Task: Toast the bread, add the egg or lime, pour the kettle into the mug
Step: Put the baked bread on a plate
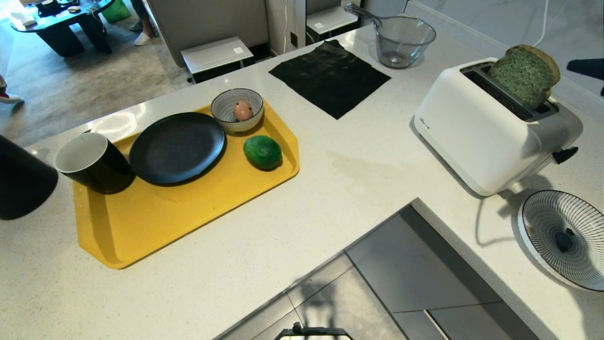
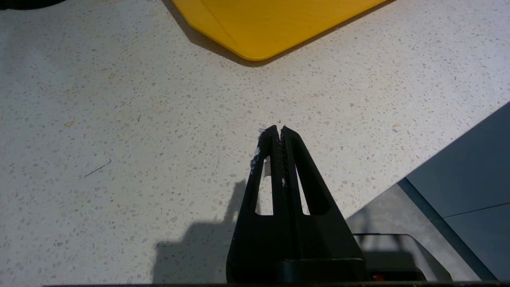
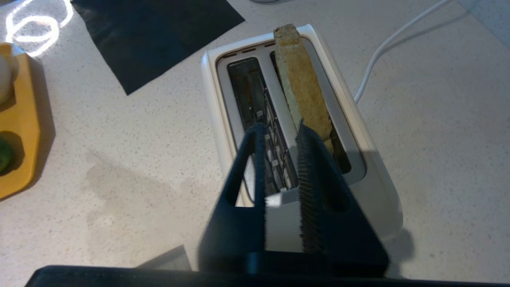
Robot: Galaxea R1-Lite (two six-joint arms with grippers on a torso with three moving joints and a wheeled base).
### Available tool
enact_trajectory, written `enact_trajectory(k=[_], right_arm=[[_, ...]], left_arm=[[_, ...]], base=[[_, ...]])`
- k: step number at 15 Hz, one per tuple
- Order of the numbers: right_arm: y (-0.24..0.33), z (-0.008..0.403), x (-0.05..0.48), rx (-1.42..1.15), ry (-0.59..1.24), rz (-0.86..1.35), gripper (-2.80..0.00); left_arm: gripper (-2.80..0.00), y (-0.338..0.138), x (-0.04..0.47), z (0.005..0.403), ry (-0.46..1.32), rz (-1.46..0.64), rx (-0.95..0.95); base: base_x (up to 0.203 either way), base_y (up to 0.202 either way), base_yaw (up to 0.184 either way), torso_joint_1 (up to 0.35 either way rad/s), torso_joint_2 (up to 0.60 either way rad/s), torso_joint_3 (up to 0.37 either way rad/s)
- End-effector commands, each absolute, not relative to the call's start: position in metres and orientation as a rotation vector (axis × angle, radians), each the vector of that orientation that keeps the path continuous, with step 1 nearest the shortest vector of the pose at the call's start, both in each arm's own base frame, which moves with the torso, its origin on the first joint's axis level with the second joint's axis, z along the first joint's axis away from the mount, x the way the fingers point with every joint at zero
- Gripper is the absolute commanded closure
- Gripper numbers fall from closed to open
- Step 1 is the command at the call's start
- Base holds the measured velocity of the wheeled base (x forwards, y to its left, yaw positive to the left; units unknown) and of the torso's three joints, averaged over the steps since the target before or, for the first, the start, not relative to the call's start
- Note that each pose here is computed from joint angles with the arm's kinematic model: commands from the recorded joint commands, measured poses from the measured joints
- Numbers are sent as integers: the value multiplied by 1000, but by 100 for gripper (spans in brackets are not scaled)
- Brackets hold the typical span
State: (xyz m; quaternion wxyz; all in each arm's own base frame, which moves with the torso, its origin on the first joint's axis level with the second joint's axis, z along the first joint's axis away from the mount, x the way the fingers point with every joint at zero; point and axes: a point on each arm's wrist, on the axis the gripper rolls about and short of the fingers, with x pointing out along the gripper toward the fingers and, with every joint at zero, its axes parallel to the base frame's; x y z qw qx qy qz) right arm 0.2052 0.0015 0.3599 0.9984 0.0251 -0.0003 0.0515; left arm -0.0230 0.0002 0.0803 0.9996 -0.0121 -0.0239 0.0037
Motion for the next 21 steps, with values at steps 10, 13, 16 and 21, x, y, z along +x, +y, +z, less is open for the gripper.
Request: enact_trajectory(k=[10, 13, 16, 21], right_arm=[[-10, 340, 226, 38, 26, 83, -280], [-16, 335, 228, 38, 37, 53, -280], [-17, 339, 238, 42, 29, 54, -280], [-18, 339, 260, 50, 39, 83, -280]], left_arm=[[0, 0, -22, 76, -32, 9, -25], [0, 0, -22, 76, -32, 8, -25], [0, 0, -22, 76, -32, 7, -25], [0, 0, -22, 76, -32, 7, -25]], base=[[0, 0, 0, 0, 0, 0], [0, 0, 0, 0, 0, 0], [0, 0, 0, 0, 0, 0], [0, 0, 0, 0, 0, 0]])
